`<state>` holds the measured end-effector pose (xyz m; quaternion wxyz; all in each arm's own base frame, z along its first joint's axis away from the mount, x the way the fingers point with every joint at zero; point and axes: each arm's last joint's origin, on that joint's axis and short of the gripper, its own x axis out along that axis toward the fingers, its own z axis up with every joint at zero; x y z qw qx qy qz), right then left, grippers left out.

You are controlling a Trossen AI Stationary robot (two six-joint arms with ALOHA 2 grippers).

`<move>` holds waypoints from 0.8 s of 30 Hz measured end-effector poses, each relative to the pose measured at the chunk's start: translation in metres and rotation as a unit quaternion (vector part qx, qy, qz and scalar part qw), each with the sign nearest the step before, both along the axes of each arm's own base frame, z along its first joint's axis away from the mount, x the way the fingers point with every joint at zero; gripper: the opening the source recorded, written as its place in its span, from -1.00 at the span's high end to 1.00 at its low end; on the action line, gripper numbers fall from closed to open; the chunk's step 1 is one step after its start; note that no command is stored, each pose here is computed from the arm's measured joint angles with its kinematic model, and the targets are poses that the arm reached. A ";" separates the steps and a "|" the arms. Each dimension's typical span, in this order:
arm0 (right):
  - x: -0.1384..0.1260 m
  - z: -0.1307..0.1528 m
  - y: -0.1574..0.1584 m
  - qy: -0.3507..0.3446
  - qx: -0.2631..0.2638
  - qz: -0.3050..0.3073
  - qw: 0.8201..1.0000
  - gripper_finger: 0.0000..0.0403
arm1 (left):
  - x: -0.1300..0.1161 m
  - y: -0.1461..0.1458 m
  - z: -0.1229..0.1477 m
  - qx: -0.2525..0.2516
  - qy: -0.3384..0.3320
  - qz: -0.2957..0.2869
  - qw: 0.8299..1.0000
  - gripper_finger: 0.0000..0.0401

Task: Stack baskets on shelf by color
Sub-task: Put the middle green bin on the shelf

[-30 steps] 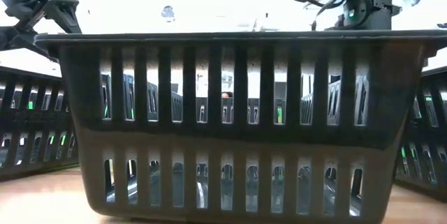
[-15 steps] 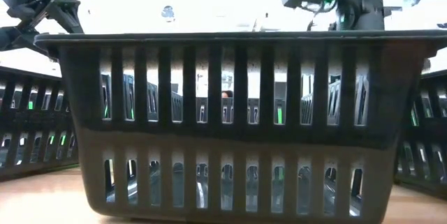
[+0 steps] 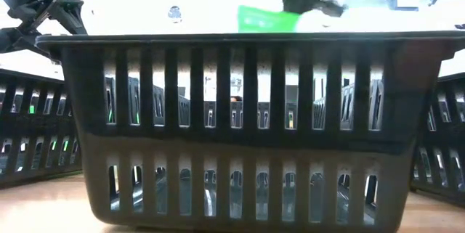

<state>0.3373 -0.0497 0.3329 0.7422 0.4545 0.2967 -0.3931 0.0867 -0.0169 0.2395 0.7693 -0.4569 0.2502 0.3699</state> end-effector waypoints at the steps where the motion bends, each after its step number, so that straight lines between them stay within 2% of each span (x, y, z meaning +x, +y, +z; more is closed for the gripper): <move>1: 0.010 0.001 -0.013 -0.016 -0.015 0.002 1.000 0.94 | 0.000 0.000 0.000 -0.001 0.000 0.001 1.000 -0.30; 4: 0.037 -0.003 -0.051 -0.047 -0.043 0.008 0.998 0.96 | 0.000 0.000 0.000 -0.001 -0.001 0.001 1.000 -0.30; 9: 0.073 -0.015 -0.088 -0.059 -0.027 0.039 0.997 0.93 | 0.000 0.000 0.000 0.000 0.001 -0.001 1.000 -0.30; 16: 0.110 -0.044 -0.089 -0.040 -0.005 0.054 0.998 0.89 | 0.000 0.000 0.000 -0.002 0.001 -0.002 1.000 -0.30; 24: 0.127 -0.082 -0.076 0.010 0.029 0.050 0.998 0.89 | 0.000 0.000 0.000 -0.004 0.000 0.000 1.000 -0.30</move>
